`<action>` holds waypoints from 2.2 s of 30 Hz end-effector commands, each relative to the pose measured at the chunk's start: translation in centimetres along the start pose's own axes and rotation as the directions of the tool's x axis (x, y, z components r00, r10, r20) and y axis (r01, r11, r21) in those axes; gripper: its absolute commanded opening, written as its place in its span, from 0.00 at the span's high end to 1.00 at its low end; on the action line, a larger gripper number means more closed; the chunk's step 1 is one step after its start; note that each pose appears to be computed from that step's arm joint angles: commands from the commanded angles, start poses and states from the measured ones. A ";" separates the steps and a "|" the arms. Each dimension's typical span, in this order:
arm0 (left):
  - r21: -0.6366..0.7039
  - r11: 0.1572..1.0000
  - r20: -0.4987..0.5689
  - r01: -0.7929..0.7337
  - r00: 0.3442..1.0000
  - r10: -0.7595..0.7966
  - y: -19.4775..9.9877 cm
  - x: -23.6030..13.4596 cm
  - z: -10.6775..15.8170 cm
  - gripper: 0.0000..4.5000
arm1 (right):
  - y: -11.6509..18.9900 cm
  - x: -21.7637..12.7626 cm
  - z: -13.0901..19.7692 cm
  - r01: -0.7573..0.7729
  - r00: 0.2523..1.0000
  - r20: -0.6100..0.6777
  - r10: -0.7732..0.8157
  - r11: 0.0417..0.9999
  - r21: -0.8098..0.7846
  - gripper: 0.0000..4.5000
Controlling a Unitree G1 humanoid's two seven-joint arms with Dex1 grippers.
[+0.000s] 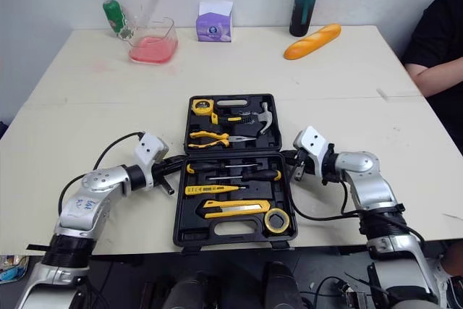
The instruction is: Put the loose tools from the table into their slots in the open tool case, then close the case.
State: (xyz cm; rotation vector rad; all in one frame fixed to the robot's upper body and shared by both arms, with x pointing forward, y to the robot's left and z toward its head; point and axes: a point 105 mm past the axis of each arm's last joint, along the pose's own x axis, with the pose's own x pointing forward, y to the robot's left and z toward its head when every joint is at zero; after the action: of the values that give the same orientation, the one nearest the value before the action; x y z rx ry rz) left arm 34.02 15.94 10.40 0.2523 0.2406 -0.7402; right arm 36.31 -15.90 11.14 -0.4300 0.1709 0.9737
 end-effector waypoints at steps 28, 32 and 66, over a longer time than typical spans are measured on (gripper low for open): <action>-0.266 0.949 -0.049 -0.169 0.986 0.162 4.2 -6.6 6.5 0.00 | -4.8 -5.5 4.7 0.232 0.952 -0.292 -0.093 0.843 0.486 0.01; -0.415 0.893 -0.107 -0.175 0.984 0.143 5.1 -3.9 9.0 0.00 | -4.7 -3.8 7.4 0.202 0.955 -0.294 -0.031 0.794 0.573 0.01; -0.367 0.893 -0.355 -0.262 0.926 0.126 5.3 1.1 6.9 0.00 | -4.6 0.4 7.1 0.308 0.918 -0.384 -0.098 0.785 0.537 0.01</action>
State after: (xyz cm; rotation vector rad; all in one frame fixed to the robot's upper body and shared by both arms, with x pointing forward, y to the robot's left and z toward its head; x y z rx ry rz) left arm 38.80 16.81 15.96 -0.0135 0.7133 -0.4366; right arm 39.79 -14.79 18.03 -0.0264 0.7429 0.5749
